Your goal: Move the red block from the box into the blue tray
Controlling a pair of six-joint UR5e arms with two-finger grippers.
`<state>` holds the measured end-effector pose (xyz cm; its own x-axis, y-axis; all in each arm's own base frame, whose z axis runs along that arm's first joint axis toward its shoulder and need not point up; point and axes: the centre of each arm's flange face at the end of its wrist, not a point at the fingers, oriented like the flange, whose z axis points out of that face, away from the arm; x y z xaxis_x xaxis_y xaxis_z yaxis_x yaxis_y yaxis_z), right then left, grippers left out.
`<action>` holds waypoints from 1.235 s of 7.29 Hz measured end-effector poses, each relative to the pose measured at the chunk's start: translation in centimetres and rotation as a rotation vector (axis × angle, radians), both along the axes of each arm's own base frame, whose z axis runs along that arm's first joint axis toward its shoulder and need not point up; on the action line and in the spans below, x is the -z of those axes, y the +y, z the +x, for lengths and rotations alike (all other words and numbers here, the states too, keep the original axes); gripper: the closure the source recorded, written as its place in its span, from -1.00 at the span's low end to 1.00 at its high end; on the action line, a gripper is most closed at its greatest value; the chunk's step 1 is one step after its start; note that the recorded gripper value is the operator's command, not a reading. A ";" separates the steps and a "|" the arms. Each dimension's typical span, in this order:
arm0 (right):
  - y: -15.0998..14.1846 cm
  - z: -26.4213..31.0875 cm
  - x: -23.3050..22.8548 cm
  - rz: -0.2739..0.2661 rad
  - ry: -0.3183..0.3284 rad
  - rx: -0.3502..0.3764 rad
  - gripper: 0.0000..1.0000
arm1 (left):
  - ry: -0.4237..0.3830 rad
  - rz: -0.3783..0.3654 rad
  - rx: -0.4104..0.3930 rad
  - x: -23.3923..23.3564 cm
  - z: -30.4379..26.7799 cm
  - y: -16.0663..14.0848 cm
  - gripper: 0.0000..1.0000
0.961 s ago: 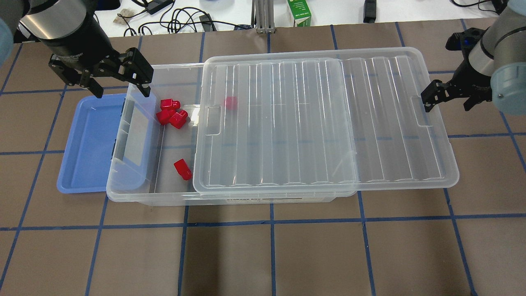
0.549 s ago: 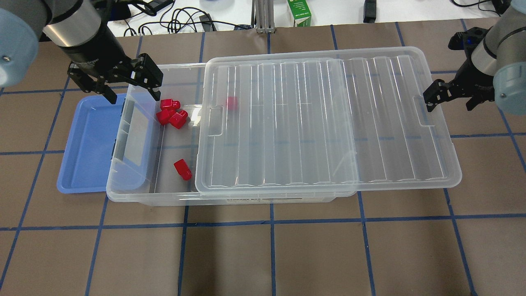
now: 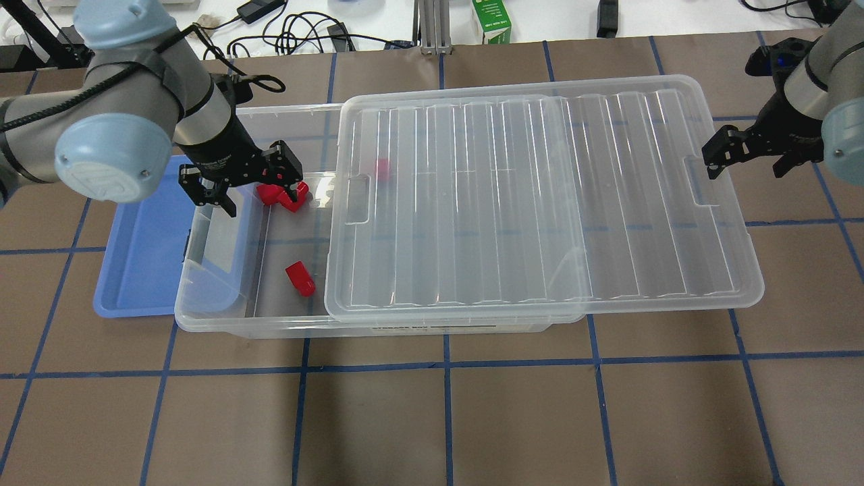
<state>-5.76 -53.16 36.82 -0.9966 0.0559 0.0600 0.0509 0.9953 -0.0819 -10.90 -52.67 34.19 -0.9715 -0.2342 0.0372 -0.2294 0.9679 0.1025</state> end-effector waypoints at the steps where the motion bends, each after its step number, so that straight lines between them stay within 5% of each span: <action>1: 0.8 1.2 -2.5 -0.036 -0.001 -0.009 -1.00 | -0.004 0.029 -0.046 2.0 -0.1 0.7 -1.00; 4: 4.0 10.1 -11.4 -0.066 -0.050 -0.027 -1.00 | -0.009 0.050 -0.100 7.3 -0.5 2.9 -1.00; 9: 4.0 21.7 -15.5 -0.003 -0.082 0.013 -1.00 | -0.014 0.022 -0.128 13.4 -0.5 4.3 -1.00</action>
